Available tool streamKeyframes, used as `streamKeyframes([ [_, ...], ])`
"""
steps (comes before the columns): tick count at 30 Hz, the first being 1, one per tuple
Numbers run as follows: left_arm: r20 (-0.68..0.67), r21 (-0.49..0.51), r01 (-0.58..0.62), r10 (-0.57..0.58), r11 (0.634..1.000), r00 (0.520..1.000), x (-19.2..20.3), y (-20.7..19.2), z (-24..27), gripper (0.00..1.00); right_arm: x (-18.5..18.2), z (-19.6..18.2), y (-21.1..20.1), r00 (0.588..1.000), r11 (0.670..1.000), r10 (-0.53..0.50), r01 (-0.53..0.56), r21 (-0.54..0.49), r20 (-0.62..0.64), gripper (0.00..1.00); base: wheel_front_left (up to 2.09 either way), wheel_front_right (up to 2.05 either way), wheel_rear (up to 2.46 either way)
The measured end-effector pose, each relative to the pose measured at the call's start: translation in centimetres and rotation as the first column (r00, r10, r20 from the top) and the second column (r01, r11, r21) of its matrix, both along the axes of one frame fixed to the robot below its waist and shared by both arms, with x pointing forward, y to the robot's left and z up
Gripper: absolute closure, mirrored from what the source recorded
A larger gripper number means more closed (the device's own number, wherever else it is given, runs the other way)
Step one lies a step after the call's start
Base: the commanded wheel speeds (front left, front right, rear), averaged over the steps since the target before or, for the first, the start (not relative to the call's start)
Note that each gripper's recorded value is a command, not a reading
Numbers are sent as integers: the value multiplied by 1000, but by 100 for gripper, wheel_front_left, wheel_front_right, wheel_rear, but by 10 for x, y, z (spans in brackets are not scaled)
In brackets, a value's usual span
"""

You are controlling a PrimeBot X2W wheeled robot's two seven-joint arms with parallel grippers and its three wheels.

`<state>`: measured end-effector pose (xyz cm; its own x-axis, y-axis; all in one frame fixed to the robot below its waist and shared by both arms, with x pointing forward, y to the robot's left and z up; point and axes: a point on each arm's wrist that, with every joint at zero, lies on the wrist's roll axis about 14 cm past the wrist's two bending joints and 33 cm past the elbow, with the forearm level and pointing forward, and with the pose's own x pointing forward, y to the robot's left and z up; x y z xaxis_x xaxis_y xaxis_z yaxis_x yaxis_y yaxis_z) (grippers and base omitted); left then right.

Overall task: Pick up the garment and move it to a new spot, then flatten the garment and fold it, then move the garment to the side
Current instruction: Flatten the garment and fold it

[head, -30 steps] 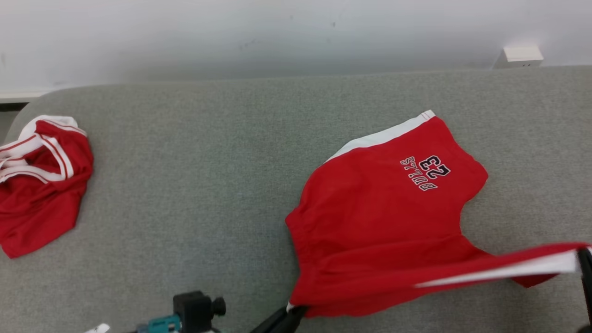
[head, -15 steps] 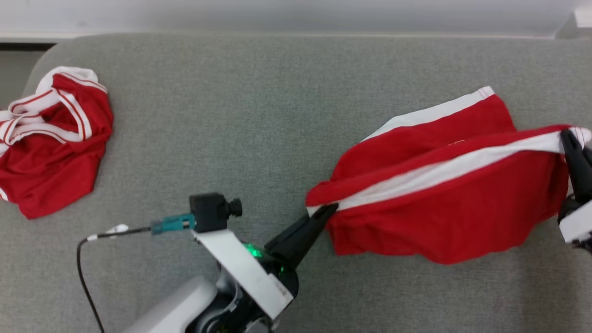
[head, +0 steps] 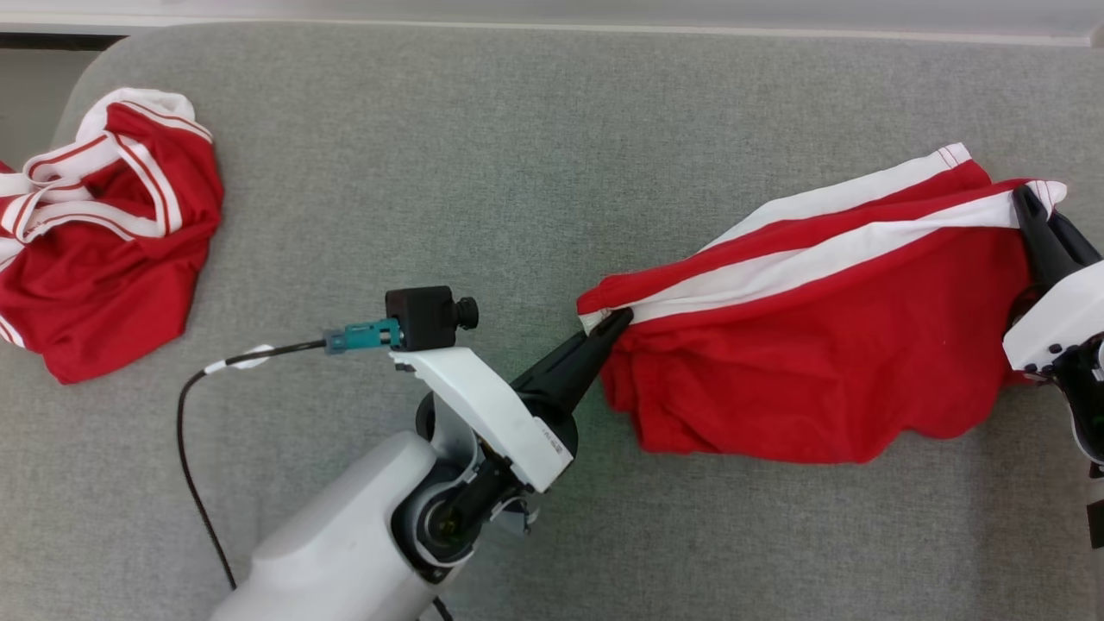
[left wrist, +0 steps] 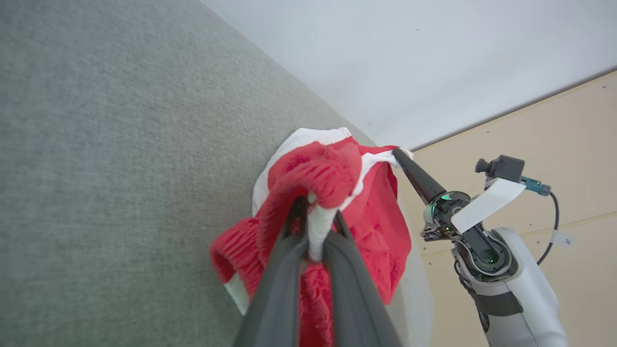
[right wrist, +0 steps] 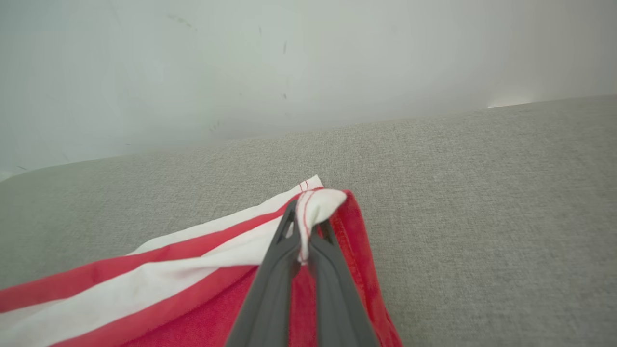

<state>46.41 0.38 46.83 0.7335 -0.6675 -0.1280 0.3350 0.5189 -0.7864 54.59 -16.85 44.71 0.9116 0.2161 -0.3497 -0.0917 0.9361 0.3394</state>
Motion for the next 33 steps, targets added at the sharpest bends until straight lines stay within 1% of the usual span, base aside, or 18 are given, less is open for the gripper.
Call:
streamKeyframes([
  [4, -13, 30, -14, 14, 999, 1000, 4, 5, -10, 100, 6, -6, 6, 1000, 1000, 10, -10, -6, -3, 100, 0, 0, 0],
  [5, -19, 33, -17, 17, 999, 1000, 4, 6, -13, 99, 6, -7, 6, 1000, 1000, 11, -11, -7, -4, 81, 0, 0, 0],
  [6, -20, 35, -23, 24, 999, 1000, 4, 7, -14, 78, 6, -10, 6, 1000, 1000, 10, -10, -8, -8, 68, 0, 0, 0],
  [7, -21, 36, -28, 29, 999, 999, 4, 8, -14, 53, 6, -11, 6, 1000, 1000, 9, -10, -10, -7, 47, 0, 0, 0],
  [8, -22, 38, -29, 30, 999, 999, 4, 8, -15, 3, 7, -11, 6, 1000, 1000, 8, -8, -12, -5, 0, 0, 0, 0],
  [9, -25, 44, -28, 29, 999, 999, 3, 8, -17, 0, 8, -11, 5, 1000, 1000, 5, -5, -13, -2, 0, 0, 0, 0],
  [15, -11, 74, -70, 71, 995, 997, 3, 15, -20, 0, 10, -1, 9, 998, 1000, -2, 2, -1, 63, 0, 0, 0, 0],
  [22, 52, 132, -124, 118, 984, 992, -4, 24, -21, 0, 11, 19, 7, 989, 1000, -8, 5, 19, 145, 0, 0, 0, 0],
  [24, 93, 165, -147, 133, 975, 987, -5, 30, -20, 0, 11, 23, 5, 988, 1000, -7, 5, 17, 155, 0, 0, 0, 0],
  [27, 181, 226, -187, 147, 956, 972, -3, 41, -13, 0, 4, 13, -1, 994, 1000, 12, -9, -26, 111, 0, 0, 0, 0],
  [30, 270, 256, -231, 160, 939, 950, -2, 46, 2, 0, -2, 3, -14, 998, 995, 27, -21, -98, 61, 0, 0, 0, 0],
  [33, 382, 277, -309, 191, 910, 904, 4, 55, 24, 0, -3, -8, -25, 999, 985, 39, -37, -168, 8, 0, 0, 0, 0],
])
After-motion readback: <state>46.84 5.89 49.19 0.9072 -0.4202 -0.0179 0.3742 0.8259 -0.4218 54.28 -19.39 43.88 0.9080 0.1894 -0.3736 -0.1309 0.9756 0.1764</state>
